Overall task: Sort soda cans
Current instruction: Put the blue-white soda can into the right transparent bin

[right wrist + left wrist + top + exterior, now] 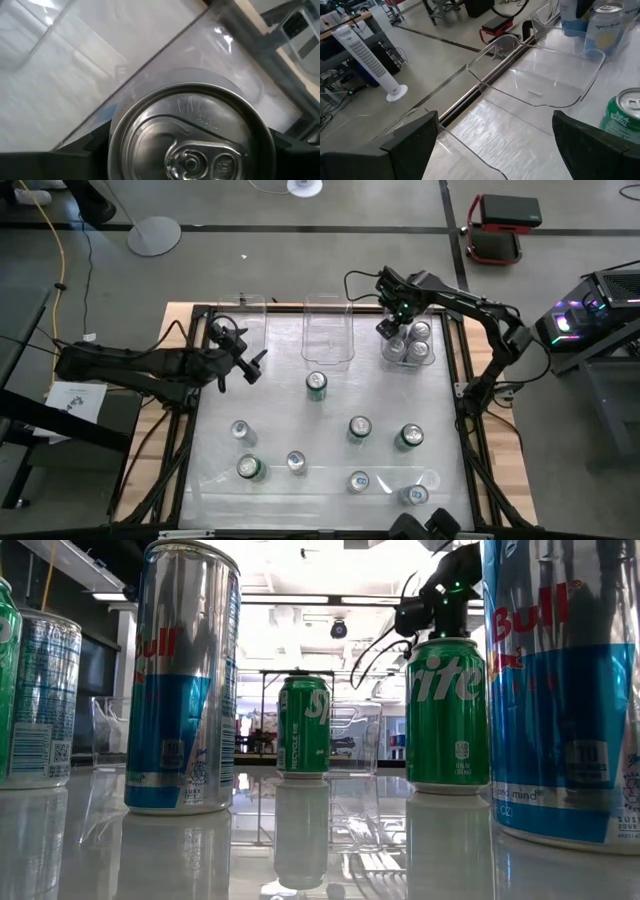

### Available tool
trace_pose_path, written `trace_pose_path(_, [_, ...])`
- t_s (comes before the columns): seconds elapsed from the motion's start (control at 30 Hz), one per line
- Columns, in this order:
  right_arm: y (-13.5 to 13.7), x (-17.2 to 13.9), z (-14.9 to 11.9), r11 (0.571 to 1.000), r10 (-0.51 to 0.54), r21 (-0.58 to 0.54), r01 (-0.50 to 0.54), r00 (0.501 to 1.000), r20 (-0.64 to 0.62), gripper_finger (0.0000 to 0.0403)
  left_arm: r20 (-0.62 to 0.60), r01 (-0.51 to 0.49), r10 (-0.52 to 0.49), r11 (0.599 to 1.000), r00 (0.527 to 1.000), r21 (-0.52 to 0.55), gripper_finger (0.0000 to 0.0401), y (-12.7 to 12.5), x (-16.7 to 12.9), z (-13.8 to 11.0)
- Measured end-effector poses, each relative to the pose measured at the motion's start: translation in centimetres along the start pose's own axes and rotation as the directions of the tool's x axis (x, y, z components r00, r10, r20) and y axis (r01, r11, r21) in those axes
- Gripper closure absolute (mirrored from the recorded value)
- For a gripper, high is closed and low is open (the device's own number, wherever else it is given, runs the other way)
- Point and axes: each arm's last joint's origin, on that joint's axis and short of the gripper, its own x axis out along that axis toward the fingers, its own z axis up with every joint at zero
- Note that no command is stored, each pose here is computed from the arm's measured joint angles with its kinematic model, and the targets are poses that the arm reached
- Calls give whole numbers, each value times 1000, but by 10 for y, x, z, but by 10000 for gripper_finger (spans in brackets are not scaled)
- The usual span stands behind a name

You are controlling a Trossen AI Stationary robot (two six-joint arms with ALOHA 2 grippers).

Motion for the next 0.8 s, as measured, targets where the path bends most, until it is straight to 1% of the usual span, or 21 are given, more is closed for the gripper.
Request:
trace_pose_path(0.1, [0,0,2,1000,1,3,-1,1000,20,120,6,-10,10,1000,1000,6,34,-4,4,-11])
trace_pose_path(0.23, [0,0,1,1000,1,1,-1,1000,12,119,9,-10,10,1000,1000,4,34,-9,6,-22])
trace_pose_path(0.4, [1,3,0,1000,9,-29,-8,1000,28,118,20,-45,45,999,999,16,34,-11,4,-26])
trace_pose_path(0.53, [-2,13,-16,998,36,-61,-32,997,64,118,32,-54,53,999,998,6,34,-12,1,-26])
trace_pose_path(0.63, [-6,12,-23,998,50,-33,-44,984,169,117,39,-55,55,998,998,4,34,-12,-1,-26])
trace_pose_path(0.67, [-7,12,-26,998,56,-28,-52,981,187,117,40,-58,57,998,998,3,34,-12,-1,-26])
trace_pose_path(0.8, [-11,20,-36,997,71,0,-72,983,167,117,44,-66,66,998,997,-1,34,-11,-1,-25])
